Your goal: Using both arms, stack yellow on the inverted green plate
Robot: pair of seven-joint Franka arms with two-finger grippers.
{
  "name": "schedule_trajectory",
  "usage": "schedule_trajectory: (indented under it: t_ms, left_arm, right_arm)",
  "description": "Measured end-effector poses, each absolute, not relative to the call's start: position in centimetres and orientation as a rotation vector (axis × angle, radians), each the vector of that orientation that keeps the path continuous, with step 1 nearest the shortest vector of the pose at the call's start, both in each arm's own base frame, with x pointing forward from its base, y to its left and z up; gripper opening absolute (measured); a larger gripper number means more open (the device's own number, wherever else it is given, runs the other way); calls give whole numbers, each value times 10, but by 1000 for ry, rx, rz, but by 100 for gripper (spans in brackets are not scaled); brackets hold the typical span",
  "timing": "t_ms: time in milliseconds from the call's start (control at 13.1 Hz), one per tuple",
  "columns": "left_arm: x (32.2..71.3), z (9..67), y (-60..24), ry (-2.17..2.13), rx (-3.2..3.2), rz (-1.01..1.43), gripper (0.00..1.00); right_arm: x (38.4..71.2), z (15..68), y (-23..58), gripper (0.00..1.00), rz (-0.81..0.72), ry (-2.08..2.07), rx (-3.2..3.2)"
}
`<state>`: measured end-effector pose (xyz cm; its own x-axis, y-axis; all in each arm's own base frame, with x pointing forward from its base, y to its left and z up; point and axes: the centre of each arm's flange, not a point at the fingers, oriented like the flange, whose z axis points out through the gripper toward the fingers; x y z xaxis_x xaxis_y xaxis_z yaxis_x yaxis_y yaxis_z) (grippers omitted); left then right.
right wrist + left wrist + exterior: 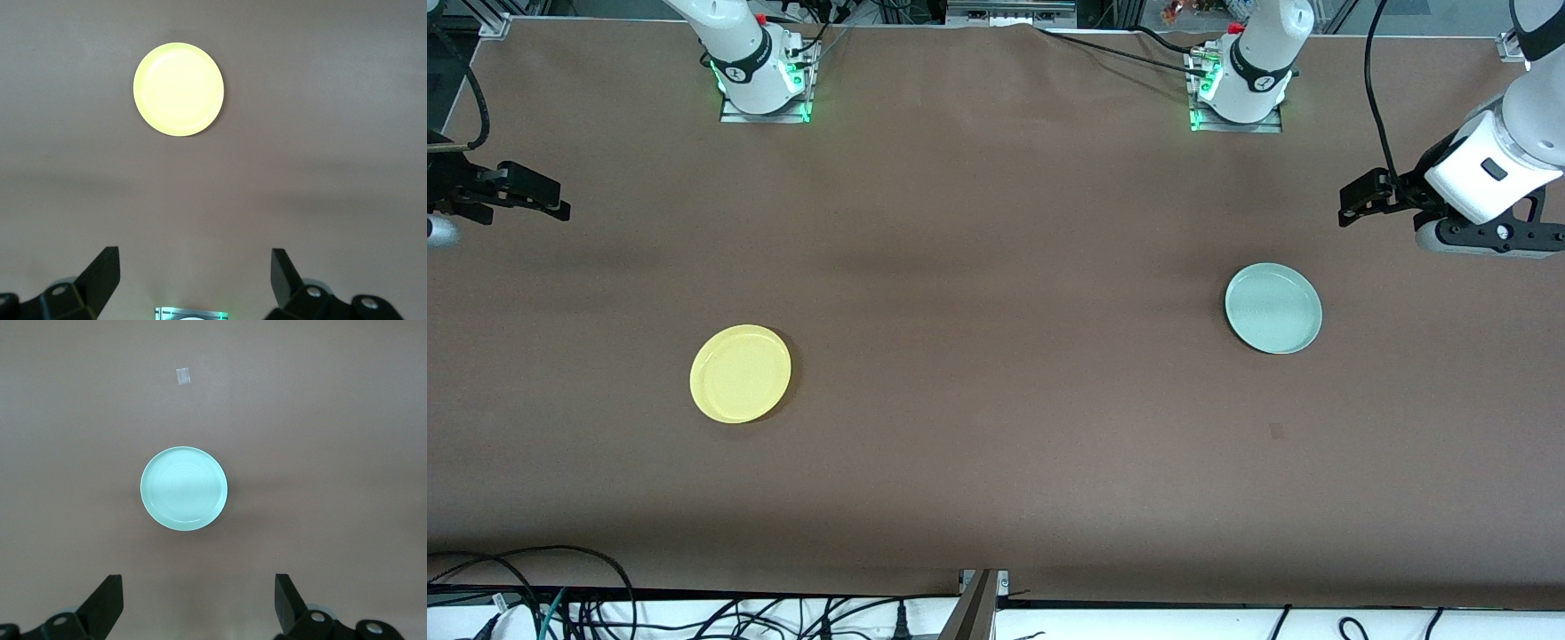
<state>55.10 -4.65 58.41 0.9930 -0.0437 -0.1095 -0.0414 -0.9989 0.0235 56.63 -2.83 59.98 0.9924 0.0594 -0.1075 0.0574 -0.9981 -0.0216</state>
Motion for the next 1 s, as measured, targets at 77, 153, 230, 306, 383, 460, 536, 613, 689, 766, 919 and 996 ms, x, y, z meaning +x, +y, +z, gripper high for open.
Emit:
schedule_trajectory:
  t_ms: [77, 153, 230, 306, 383, 460, 536, 613, 689, 766, 919, 996]
  left_arm:
    - [552, 584, -47, -67, 3115, -163, 100]
    - [553, 585, -47, -68, 3115, -146, 100]
    - [553, 586, -48, -69, 3115, -138, 100]
    - [554, 586, -48, -70, 3115, -134, 100]
    - [554, 586, -48, -71, 3115, -131, 100]
    - [554, 586, -50, -74, 3115, -127, 100]
    - [554, 587, -52, -80, 3115, -122, 100]
    - [555, 588, -54, -86, 3115, -118, 100]
    - [556, 588, -56, -91, 3115, -117, 100]
    - [557, 587, -57, -94, 3115, -118, 100]
    - [559, 587, -58, -95, 3115, -118, 100]
    - [560, 586, -58, -95, 3115, -118, 100]
  right_arm:
    - [566, 600, -28, 100, 169, -91, -3117]
    - [566, 600, -28, 100, 169, -91, -3117]
    - [566, 600, -28, 100, 169, -91, -3117]
    - [566, 600, -28, 100, 169, -91, -3117]
    - [566, 600, -28, 100, 169, -91, -3117]
    - [566, 600, -28, 100, 169, -91, -3117]
    - [566, 600, -28, 100, 169, -91, -3117]
    - [566, 600, -28, 100, 169, -91, -3117]
    - [566, 600, -28, 100, 169, -91, -3117]
    - [566, 600, -28, 100, 169, -91, -3117]
    - [566, 600, -28, 100, 169, -91, -3117]
    - [566, 600, -28, 100, 169, -91, -3117]
